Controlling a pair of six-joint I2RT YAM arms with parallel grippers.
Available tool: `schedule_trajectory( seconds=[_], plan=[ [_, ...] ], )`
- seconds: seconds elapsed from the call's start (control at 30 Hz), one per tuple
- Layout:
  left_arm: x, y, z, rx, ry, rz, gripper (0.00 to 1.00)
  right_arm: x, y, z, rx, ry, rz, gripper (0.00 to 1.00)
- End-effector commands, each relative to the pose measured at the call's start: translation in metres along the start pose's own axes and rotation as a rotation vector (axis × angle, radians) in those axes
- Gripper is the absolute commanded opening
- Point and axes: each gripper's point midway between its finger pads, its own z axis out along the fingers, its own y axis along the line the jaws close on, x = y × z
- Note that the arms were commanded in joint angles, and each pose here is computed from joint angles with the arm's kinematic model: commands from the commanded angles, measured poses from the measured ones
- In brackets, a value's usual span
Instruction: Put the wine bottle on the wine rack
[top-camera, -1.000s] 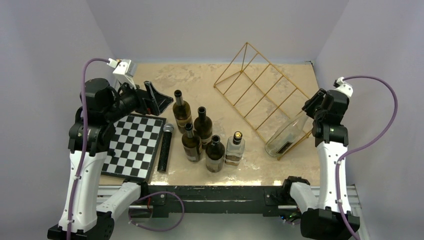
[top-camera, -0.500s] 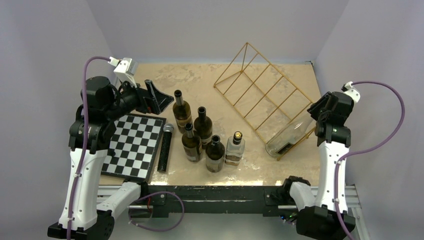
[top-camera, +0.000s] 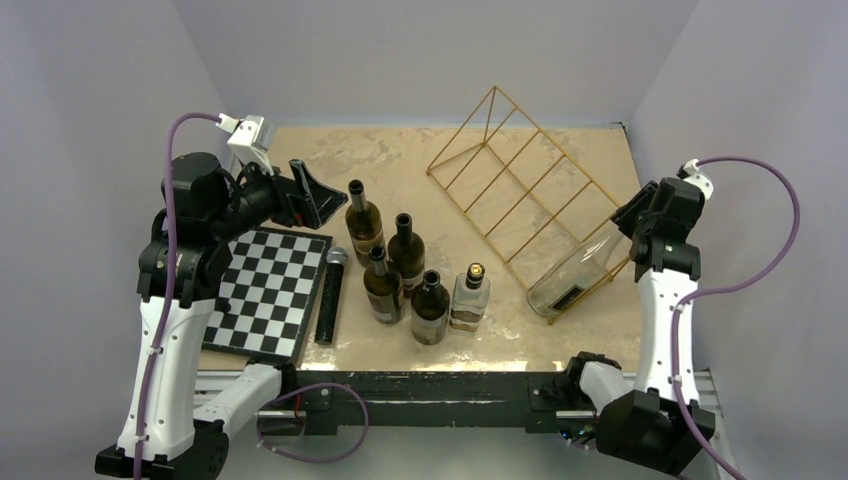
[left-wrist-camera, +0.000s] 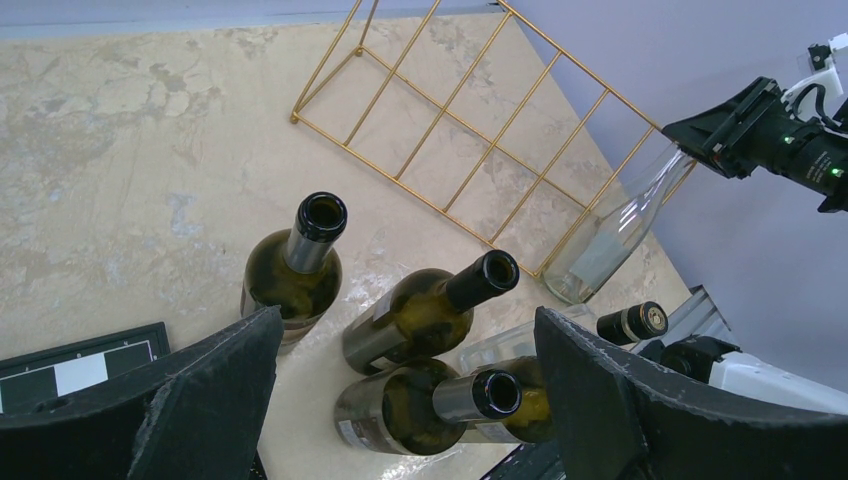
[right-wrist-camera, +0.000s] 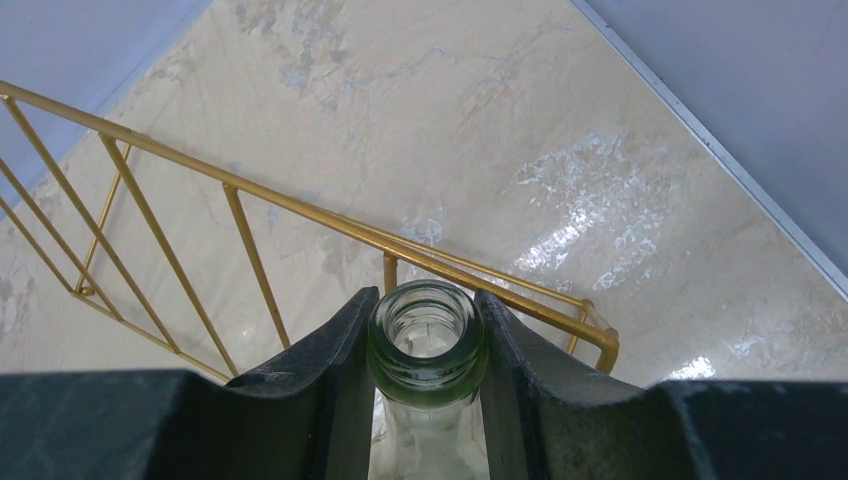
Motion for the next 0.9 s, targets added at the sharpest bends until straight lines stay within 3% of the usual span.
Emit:
schedule_trajectory(
  seconds=[0.0,0.17,0.5,0.73,0.87],
  plan=[
    [-0.012,-0.009,-0.005,0.022,-0.041,0.019,0.99,0.013,0.007,0.0,-0.027,0.075,-0.012,0.34],
    [-0.011,-0.008,-0.003,0.019,-0.035,0.017,0.99,0.013,0.001,0.003,0.01,0.072,0.0,0.51],
    [-0.009,-0.005,-0.002,0.01,-0.03,0.015,0.99,0.005,-0.012,-0.003,0.092,0.048,0.011,0.6],
    [-0.01,-0.006,-0.002,0.014,-0.031,0.015,0.99,-0.02,-0.019,-0.037,0.136,-0.025,-0.014,0.79],
    [-0.01,-0.007,-0.002,0.02,-0.029,0.012,0.99,-0.035,-0.002,-0.069,0.023,-0.086,-0.045,0.86]
  ],
)
